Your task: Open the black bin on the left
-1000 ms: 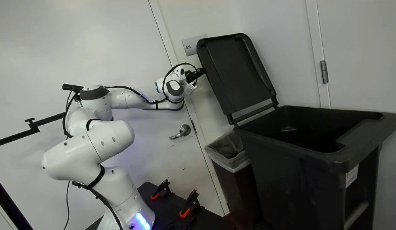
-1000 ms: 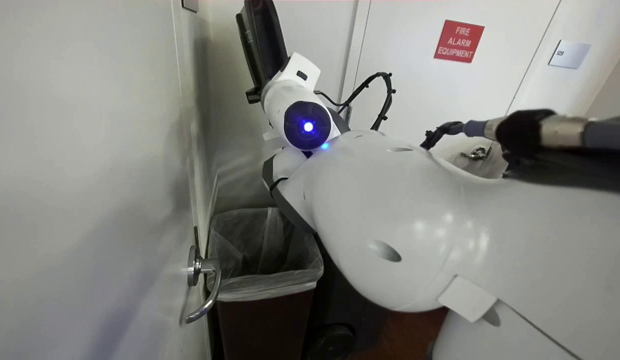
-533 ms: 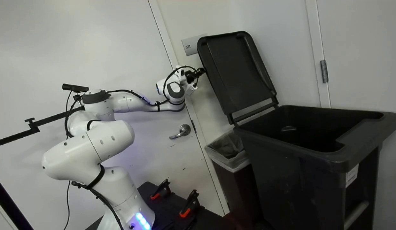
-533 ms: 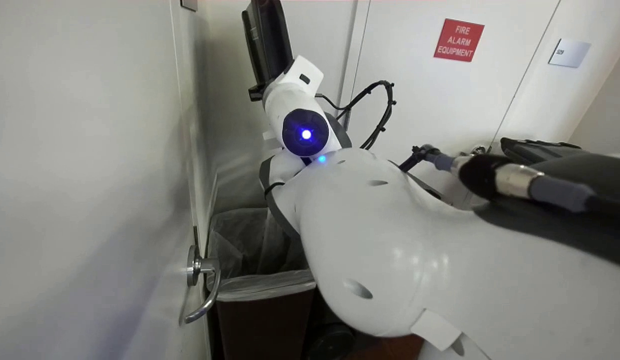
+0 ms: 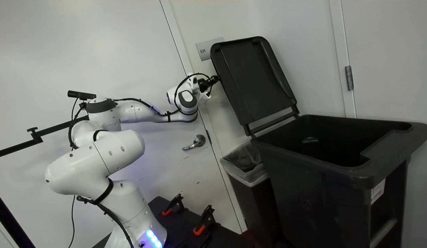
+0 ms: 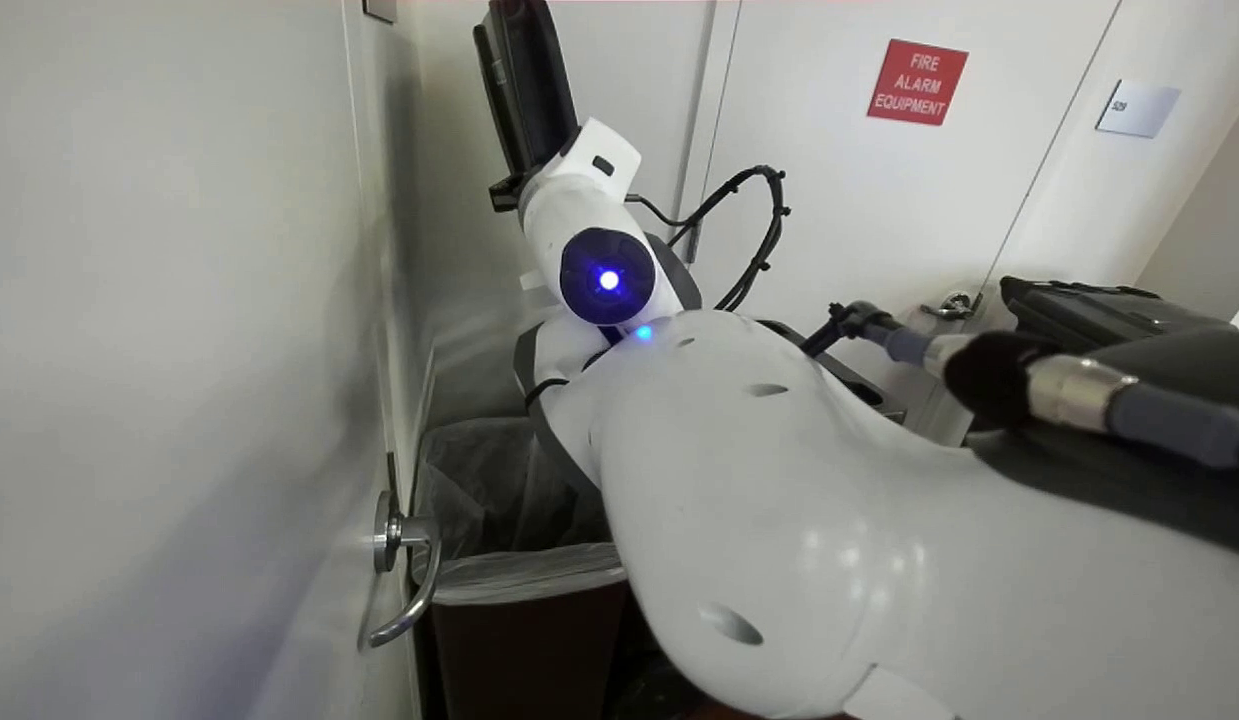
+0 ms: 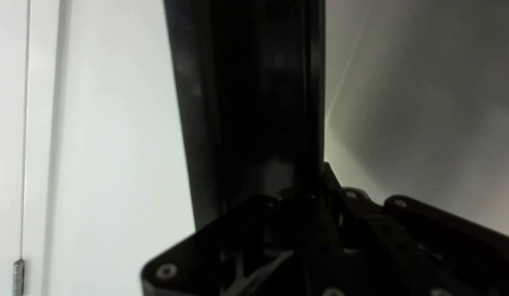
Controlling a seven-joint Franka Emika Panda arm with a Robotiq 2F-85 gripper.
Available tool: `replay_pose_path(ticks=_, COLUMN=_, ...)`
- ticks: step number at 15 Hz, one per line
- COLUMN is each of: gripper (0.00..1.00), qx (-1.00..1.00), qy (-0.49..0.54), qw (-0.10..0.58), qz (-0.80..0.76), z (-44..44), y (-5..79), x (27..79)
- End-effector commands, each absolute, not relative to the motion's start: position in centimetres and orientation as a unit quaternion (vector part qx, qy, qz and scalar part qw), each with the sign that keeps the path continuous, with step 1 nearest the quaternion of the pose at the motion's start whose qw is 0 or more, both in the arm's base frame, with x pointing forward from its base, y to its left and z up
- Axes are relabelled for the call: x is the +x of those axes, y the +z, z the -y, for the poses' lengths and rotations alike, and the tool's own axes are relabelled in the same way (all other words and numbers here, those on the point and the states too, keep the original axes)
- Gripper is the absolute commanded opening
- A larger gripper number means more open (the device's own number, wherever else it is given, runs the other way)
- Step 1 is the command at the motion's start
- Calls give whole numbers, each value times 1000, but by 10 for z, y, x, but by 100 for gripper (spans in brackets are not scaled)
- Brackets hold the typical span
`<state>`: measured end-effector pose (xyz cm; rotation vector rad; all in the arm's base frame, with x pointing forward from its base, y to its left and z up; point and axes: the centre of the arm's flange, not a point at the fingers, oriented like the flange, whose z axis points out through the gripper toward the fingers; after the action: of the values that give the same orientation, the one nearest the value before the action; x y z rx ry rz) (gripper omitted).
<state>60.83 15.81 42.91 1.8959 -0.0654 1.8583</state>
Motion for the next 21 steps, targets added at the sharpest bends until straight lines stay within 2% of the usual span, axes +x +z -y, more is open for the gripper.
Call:
replay_pose_path(ticks=1, gripper=1, qx=693, qy=680, qw=241, qz=-3, z=-176, y=431, x=608)
replay_pose_path(ticks=6, gripper=1, qx=714, qy=655, qw=232, qz=-88, z=-234, y=409, x=601)
replay_pose_path(ticks=9, gripper=1, qx=717, qy=645, qw=245, qz=-100, z=-237, y=406, x=595)
replay_pose_path(ticks=10, gripper=9, qx=718, qy=643, qw=248, qz=-102, z=-238, y=405, x=594)
replay_pose_path(ticks=11, gripper=32, qx=719, qy=641, qw=248, qz=-104, z=-241, y=404, x=592)
replay_pose_path(ticks=13, gripper=36, qx=722, qy=633, qw=257, qz=-111, z=-253, y=401, x=586)
replay_pose_path(ticks=14, gripper=41, qx=723, qy=630, qw=262, qz=-110, z=-261, y=402, x=581)
replay_pose_path(ticks=21, gripper=94, qx=746, qy=584, qw=296, qz=-121, z=-301, y=419, x=549)
